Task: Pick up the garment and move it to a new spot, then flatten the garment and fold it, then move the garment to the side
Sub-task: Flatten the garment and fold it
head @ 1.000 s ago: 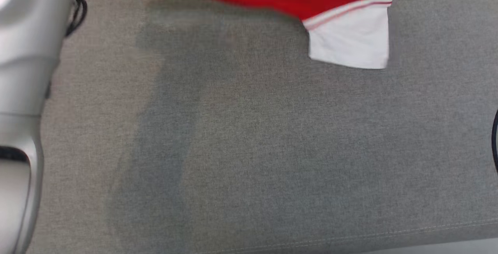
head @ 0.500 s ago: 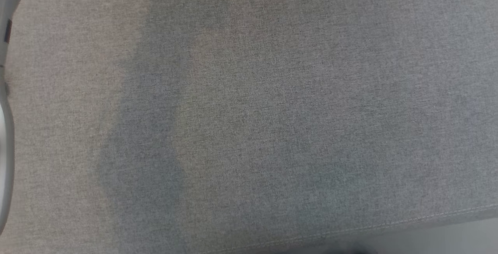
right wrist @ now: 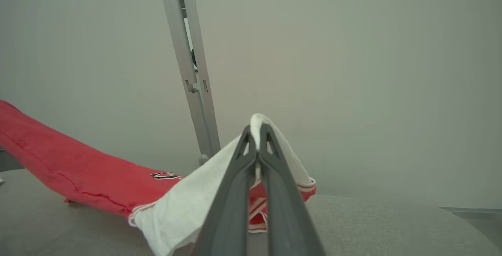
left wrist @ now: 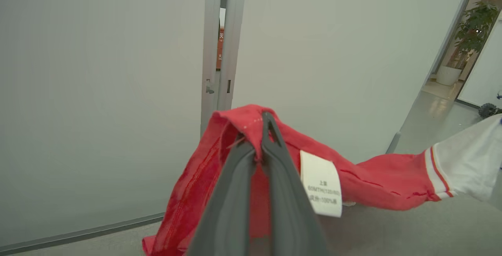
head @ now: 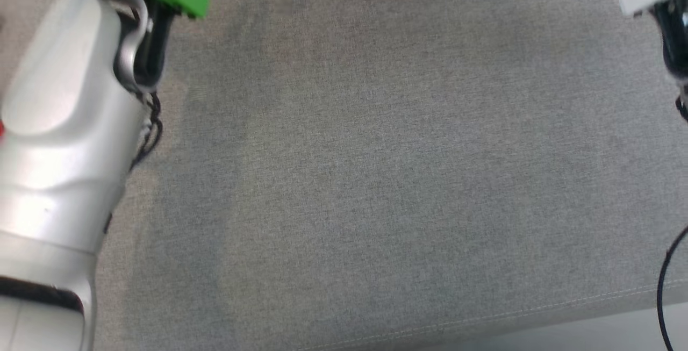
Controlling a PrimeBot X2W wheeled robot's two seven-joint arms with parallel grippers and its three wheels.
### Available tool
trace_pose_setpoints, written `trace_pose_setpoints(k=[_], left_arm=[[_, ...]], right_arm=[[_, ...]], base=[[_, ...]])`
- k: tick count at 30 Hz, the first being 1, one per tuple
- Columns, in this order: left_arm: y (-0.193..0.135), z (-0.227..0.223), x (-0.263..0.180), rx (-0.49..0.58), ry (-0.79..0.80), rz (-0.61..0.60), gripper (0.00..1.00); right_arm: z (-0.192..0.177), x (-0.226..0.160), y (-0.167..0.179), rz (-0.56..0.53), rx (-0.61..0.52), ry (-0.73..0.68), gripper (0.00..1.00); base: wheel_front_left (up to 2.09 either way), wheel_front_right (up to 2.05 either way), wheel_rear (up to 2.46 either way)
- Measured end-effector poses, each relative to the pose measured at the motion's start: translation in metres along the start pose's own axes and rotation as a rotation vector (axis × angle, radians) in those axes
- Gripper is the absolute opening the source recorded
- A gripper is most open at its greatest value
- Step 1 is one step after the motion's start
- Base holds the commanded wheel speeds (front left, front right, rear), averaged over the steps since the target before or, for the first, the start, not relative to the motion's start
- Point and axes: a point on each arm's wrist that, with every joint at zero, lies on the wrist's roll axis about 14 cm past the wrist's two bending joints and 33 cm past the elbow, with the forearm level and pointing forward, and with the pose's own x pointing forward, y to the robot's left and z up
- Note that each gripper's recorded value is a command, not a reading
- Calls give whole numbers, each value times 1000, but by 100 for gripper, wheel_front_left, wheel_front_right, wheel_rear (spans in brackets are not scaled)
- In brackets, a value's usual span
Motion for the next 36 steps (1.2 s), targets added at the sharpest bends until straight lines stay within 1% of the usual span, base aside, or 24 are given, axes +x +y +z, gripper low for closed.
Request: trace_pose_setpoints(k=[4, 5, 8, 10, 14, 17, 19, 23, 28, 31, 36], left_arm=[[-16, -22, -41, -56, 19, 32, 0], [-23, -34, -63, -87, 36, 52, 0], [-24, -49, -100, -108, 67, 107, 0], [-25, -59, -121, -99, 96, 131, 0], [-32, -77, -159, -123, 148, 175, 0], [-32, -87, -185, -151, 181, 224, 0], [-28, -89, -199, -163, 189, 258, 0], [-32, -98, -224, -195, 215, 299, 0], [-34, -104, -250, -219, 236, 347, 0], [-33, -109, -266, -227, 253, 381, 0], [-30, -112, -282, -220, 270, 403, 0]], right_arm=[[-24, -49, -4, -27, 51, 61, 0], [-37, -73, -2, -38, 77, 99, 0], [-58, -111, 4, -53, 113, 170, 0], [-67, -131, 8, -67, 138, 205, 0], [-79, -165, 15, -100, 183, 258, 0], [-91, -194, 26, -124, 226, 310, 0], [-96, -209, 33, -132, 238, 339, 0], [-102, -237, 45, -168, 285, 381, 0], [-111, -272, 69, -176, 324, 460, 0], [-112, -289, 71, -202, 317, 488, 0], [-115, -309, 79, -228, 342, 537, 0]], base=[[0, 0, 0], [0, 0, 0], [0, 0, 0], [0, 0, 0], [0, 0, 0], [0, 0, 0], [0, 0, 0], [0, 0, 0], [0, 0, 0], [0, 0, 0], [0, 0, 0]])
